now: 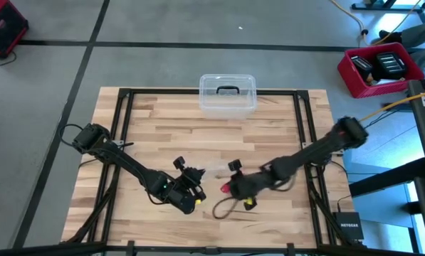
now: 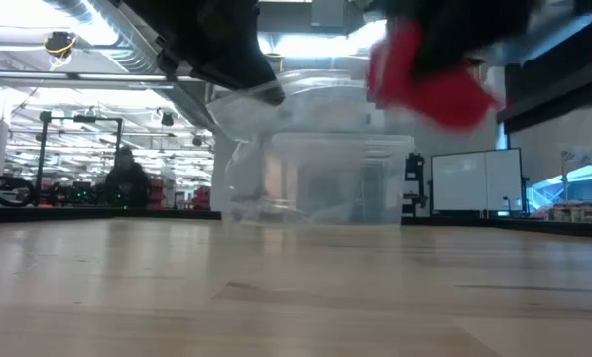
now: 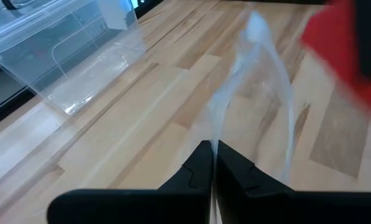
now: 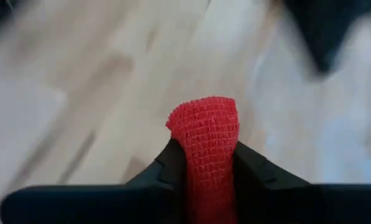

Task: Roll bandage
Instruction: Put the red bandage into the transparent zip bag

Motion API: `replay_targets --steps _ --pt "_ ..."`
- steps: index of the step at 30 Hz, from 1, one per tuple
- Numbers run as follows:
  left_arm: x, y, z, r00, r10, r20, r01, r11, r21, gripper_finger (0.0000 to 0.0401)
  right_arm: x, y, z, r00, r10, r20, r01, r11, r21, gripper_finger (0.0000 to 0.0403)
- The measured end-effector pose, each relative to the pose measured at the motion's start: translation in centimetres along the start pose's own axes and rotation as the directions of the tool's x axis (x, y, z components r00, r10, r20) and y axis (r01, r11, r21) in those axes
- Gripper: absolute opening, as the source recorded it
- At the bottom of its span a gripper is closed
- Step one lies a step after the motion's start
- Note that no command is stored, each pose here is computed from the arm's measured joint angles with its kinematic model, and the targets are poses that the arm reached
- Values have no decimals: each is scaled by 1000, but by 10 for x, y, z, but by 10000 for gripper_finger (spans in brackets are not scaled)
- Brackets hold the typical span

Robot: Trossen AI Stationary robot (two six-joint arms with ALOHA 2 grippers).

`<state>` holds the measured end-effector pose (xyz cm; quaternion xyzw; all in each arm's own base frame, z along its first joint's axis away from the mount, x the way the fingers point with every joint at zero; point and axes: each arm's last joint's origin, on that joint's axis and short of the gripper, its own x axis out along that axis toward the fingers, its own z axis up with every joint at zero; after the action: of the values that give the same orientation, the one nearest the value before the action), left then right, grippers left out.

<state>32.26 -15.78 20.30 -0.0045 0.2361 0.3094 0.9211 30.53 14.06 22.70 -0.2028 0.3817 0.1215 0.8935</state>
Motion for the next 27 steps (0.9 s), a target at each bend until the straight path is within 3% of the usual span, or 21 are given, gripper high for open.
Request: replay_targets --steps 6,12,15,21,27 --pt "0 -1 0 1000 -8 1 8 1000 19 1 -56 -10 28 952 -63 301 57 998 29 99" --pt "-1 -6 3 996 -88 -13 89 995 47 1 -61 -14 49 852 -43 522 93 993 -70 88" --pt "-3 -8 4 995 -104 0 104 993 52 1 -52 -13 54 827 -42 561 125 986 -109 89" --pt "-9 -15 7 989 -146 37 144 989 42 1 -34 -11 56 821 -65 567 178 973 -145 91" --pt "-11 -18 9 984 -172 50 169 984 52 1 -36 -12 61 782 -80 618 231 958 -168 92"
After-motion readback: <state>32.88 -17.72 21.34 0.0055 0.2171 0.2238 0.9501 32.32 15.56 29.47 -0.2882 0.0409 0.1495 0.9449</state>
